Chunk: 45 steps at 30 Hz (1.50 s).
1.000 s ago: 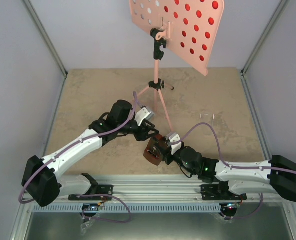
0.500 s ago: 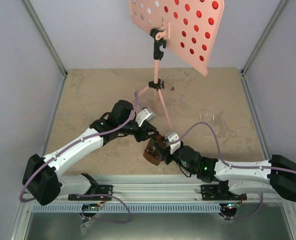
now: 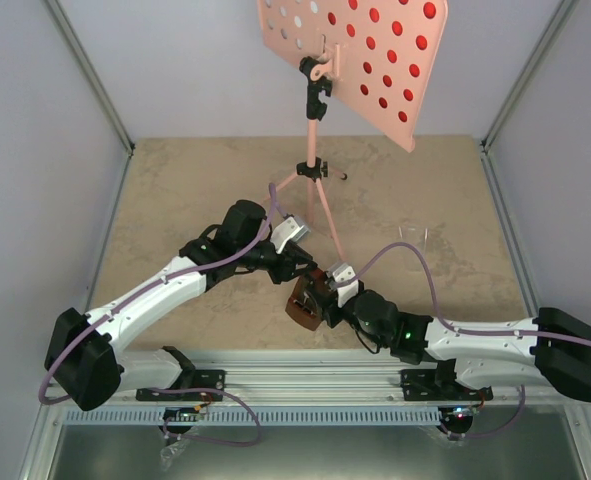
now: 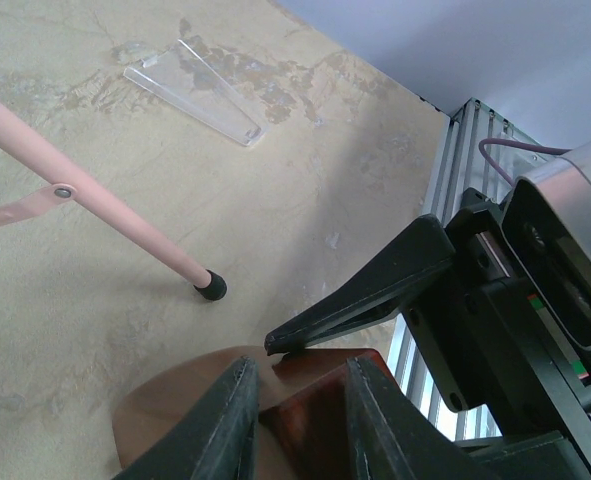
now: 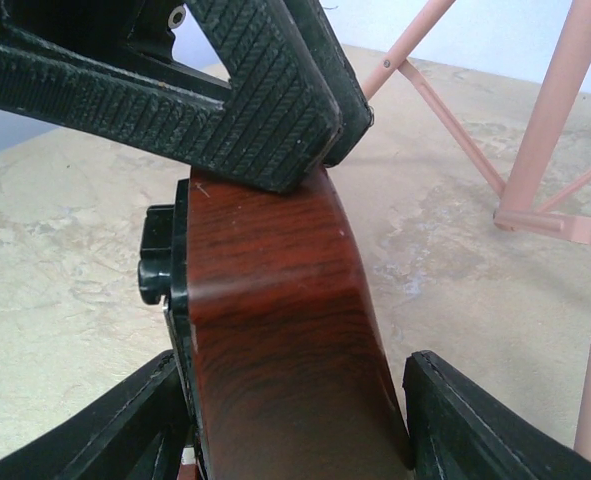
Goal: Pack up the instrument practice props
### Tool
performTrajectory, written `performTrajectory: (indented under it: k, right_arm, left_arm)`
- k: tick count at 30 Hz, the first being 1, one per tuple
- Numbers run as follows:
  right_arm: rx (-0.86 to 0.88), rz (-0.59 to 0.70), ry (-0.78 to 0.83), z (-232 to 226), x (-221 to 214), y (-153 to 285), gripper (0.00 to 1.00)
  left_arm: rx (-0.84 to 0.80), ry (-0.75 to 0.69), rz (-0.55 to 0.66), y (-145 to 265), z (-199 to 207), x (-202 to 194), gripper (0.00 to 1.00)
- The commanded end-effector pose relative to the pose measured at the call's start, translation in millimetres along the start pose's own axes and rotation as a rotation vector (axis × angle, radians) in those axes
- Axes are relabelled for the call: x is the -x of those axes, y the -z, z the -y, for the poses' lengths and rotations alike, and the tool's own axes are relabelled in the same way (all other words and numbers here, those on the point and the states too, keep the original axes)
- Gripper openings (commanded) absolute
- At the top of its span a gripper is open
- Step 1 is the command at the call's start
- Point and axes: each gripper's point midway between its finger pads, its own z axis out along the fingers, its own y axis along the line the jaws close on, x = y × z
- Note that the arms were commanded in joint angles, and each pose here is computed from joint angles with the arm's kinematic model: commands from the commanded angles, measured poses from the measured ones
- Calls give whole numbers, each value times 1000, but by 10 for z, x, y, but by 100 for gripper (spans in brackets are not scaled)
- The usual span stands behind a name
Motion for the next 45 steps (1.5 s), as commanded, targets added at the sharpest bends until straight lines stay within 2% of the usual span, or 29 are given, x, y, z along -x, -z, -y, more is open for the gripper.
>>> performTrajectory:
  k: [1,18,21,24,27,30,36,41,45]
  right_arm:
    - [-11,27,-17,-2,121,-27,60]
    - [-18,22,-13,3,115,-66,64]
    - [-9,22,-12,-10,123,-60,69]
    - [17,21,3,-51,126,-46,80]
    - [58,13,34,-110,113,-21,91]
    - [99,-2,65,-167,102,20,97]
    - [199,-25,110,-287,116,175,98]
    - [143,-21,81,-131,203,315,98]
    - [72,5,33,63,383,421,98]
  left_arm:
    - [-20,-19,-3,-4,55,40,26]
    - [-18,-20,-4,-3,56,46,24]
    - [-10,-21,-1,5,44,52,24]
    - [5,-25,4,17,27,66,27]
    - [25,-33,16,45,14,95,34]
    - [56,-48,40,95,-3,142,48]
    - [128,-95,129,285,0,298,67]
    - [201,-118,204,455,-18,409,88]
    - [213,-76,301,641,65,601,92]
